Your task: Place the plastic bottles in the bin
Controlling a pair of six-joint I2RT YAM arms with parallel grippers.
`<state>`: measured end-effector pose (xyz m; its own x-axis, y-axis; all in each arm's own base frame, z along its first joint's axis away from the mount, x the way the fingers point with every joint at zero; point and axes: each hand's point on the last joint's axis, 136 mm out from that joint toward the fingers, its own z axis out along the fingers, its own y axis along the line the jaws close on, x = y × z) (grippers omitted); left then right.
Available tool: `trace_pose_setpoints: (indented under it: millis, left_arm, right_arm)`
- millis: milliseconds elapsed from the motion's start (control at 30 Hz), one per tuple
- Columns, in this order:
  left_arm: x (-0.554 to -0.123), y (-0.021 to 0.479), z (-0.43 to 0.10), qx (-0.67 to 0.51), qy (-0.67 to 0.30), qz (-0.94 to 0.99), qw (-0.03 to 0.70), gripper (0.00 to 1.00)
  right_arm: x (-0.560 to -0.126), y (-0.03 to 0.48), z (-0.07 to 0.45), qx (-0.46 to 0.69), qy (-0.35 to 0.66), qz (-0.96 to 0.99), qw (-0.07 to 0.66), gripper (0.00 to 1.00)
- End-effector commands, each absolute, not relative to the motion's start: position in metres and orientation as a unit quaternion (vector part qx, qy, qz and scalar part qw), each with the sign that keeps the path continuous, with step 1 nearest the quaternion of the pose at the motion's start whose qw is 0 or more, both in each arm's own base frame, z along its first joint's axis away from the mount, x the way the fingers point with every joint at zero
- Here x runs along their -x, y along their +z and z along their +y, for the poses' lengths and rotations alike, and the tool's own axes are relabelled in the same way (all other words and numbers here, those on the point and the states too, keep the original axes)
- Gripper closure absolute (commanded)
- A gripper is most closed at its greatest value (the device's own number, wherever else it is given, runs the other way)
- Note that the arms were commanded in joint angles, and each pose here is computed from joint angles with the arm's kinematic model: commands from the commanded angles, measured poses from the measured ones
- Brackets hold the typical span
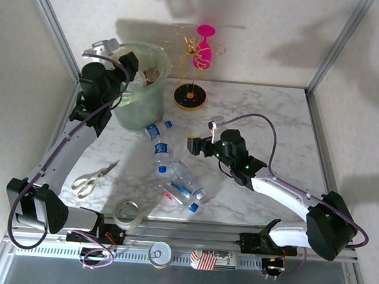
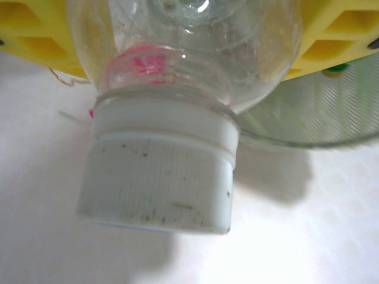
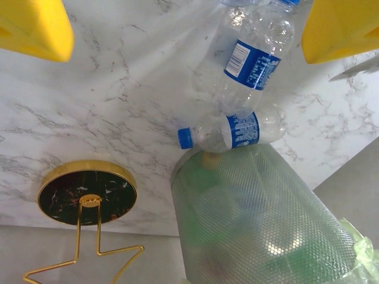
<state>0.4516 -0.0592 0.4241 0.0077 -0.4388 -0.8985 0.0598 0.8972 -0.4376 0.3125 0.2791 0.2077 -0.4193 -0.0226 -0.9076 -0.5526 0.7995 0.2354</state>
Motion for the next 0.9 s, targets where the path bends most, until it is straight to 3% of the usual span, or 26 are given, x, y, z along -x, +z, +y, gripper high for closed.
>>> trace_pose_setpoints:
  millis: [0, 267, 367, 467, 867]
  left_arm:
    - [-0.448, 0.448, -0.034, 0.157, -0.135, 0.658, 0.724, 0.40]
    - [-0.494, 0.418, -0.033, 0.159, -0.112, 0.694, 0.693, 0.35]
    - [-0.510, 0.405, -0.036, 0.161, -0.113, 0.712, 0.674, 0.23]
    - [-0.517, 0.395, -0.037, 0.167, -0.114, 0.722, 0.662, 0.01]
    - [-0.485, 0.415, -0.060, 0.148, -0.194, 0.707, 0.664, 0.00]
  right_arm:
    - [-0.320, 0.222, 0.279, 0.167, 0.261, 0.797, 0.519, 0.01]
    - [-0.313, 0.213, 0.280, 0.174, 0.268, 0.806, 0.498, 0.01]
    - [-0.311, 0.209, 0.278, 0.173, 0.266, 0.810, 0.493, 0.01]
    - [-0.310, 0.207, 0.276, 0.172, 0.263, 0.813, 0.490, 0.01]
    - [-0.311, 0.195, 0.291, 0.196, 0.271, 0.822, 0.461, 0.01]
